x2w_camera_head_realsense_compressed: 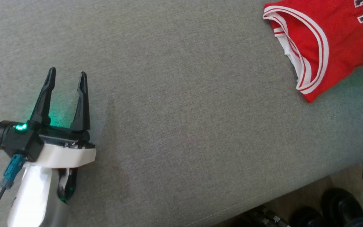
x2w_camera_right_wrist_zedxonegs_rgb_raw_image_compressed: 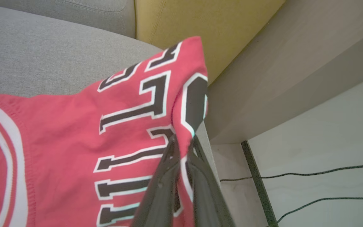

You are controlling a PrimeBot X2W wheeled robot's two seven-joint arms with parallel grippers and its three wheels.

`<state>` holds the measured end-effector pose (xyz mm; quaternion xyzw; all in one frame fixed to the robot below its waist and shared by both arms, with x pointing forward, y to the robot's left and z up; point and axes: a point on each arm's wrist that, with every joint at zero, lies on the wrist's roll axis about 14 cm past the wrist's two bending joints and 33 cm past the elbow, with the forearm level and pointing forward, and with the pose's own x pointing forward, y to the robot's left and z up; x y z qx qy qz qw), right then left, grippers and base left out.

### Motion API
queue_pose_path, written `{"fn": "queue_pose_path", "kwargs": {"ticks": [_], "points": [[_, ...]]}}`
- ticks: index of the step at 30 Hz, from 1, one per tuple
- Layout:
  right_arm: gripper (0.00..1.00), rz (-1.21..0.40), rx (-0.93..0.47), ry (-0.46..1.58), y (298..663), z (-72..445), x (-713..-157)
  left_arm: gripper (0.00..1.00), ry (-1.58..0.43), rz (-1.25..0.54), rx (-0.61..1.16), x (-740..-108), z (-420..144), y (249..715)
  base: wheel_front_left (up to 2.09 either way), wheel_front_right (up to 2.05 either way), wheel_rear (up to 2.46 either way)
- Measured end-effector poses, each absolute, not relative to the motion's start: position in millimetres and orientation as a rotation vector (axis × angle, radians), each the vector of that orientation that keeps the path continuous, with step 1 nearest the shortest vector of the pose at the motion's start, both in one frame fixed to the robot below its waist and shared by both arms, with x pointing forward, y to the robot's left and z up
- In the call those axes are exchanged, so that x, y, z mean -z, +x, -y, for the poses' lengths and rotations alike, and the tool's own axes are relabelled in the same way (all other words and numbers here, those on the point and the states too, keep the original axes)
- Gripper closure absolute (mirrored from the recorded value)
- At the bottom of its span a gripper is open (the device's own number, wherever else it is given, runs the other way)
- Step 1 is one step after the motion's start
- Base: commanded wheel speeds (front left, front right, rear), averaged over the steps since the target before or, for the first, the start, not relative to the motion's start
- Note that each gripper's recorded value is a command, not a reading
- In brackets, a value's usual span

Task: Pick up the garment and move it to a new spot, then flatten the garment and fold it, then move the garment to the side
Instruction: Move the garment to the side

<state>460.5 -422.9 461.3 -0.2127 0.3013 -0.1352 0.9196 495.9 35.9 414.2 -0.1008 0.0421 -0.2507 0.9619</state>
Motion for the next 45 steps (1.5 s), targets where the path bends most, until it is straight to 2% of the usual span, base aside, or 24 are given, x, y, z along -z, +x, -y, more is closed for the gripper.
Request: {"fn": "queue_pose_path", "kwargs": {"ticks": [9,10,11,18,24,31,39,45], "points": [[1.00,-0.595,0.311,-0.475,459,433,-474,0.00,-0.194,-0.078,0.487,-423,-45,492,0.00,0.00,0.00],[0.78,-0.590,0.313,-0.471,459,432,-476,0.00,-0.195,-0.077,0.485,-424,-46,492,0.00,0.00,0.00],[0.00,-0.586,0.312,-0.472,459,432,-477,0.00,-0.194,-0.076,0.484,-425,-46,491,0.00,0.00,0.00],[0.00,-0.487,0.272,-0.481,468,418,-497,0.00,-0.191,-0.066,0.472,-436,-50,485,0.00,0.00,0.00],[0.00,-0.249,0.163,-0.369,477,362,-531,0.00,-0.200,-0.033,0.432,-459,-60,469,0.00,0.00,0.00],[0.00,-0.057,-0.012,-0.163,433,267,-526,0.00,-0.174,-0.053,0.299,-464,-104,421,0.00,0.00,0.00],[0.00,-0.071,-0.086,-0.021,379,211,-501,0.00,-0.155,-0.051,0.181,-469,-145,372,0.00,0.00,0.00],[0.00,-0.096,-0.135,-0.010,363,186,-496,0.00,-0.153,-0.038,0.121,-472,-164,348,0.00,0.00,0.00]]}}
